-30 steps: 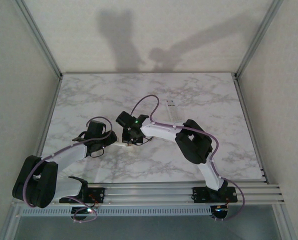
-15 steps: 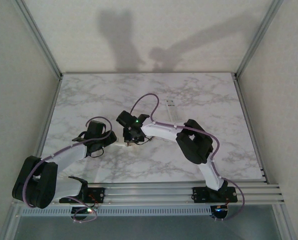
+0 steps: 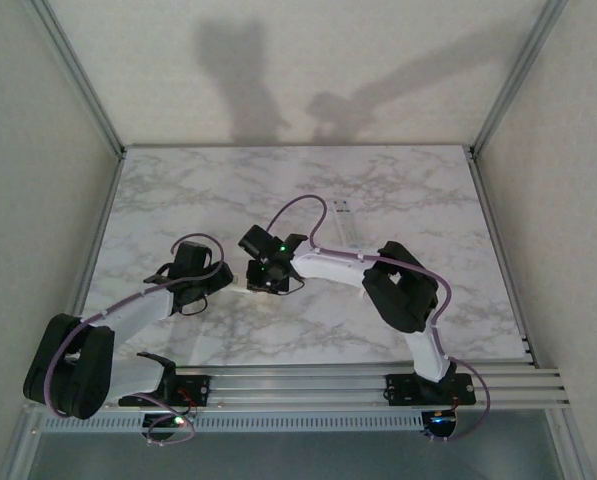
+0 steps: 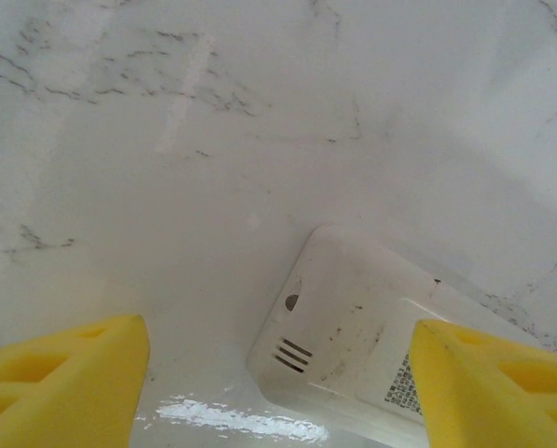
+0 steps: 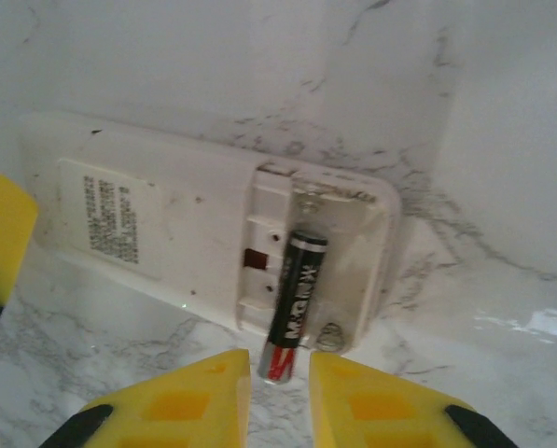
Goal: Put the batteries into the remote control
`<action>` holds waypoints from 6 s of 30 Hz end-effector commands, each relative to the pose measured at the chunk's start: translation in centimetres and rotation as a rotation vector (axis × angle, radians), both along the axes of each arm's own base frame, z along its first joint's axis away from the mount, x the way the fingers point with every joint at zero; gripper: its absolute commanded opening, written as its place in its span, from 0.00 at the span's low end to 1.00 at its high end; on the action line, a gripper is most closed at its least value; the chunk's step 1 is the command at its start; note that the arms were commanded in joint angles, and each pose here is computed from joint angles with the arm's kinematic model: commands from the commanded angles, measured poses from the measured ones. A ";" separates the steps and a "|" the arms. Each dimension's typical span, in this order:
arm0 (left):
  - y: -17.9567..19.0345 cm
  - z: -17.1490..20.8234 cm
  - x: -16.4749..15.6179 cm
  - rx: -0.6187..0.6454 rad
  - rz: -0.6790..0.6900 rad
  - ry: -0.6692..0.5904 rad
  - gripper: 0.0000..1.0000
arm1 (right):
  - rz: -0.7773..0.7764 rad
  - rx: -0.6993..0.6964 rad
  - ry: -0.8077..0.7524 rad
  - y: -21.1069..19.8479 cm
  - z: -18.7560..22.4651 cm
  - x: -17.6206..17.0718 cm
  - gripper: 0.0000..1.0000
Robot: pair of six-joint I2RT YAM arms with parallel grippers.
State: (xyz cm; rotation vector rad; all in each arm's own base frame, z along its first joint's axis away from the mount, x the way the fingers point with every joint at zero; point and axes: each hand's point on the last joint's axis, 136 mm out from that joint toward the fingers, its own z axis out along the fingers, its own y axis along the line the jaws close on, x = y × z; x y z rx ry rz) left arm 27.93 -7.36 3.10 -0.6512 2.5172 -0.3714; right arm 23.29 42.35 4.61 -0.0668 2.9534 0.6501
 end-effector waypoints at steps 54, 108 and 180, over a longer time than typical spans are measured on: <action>0.7 0.1 0.2 0.030 0.012 -0.006 0.74 | 0.054 -0.082 -0.077 0.0 0.2 1.1 0.29; 0.4 -0.1 0.5 0.022 0.006 -0.001 0.74 | 0.024 -0.151 -0.057 0.2 -5.6 2.4 0.11; 0.4 7.1 1.3 0.045 -0.061 -0.183 0.85 | -0.039 -0.272 -0.036 -12.0 -3.1 2.2 0.34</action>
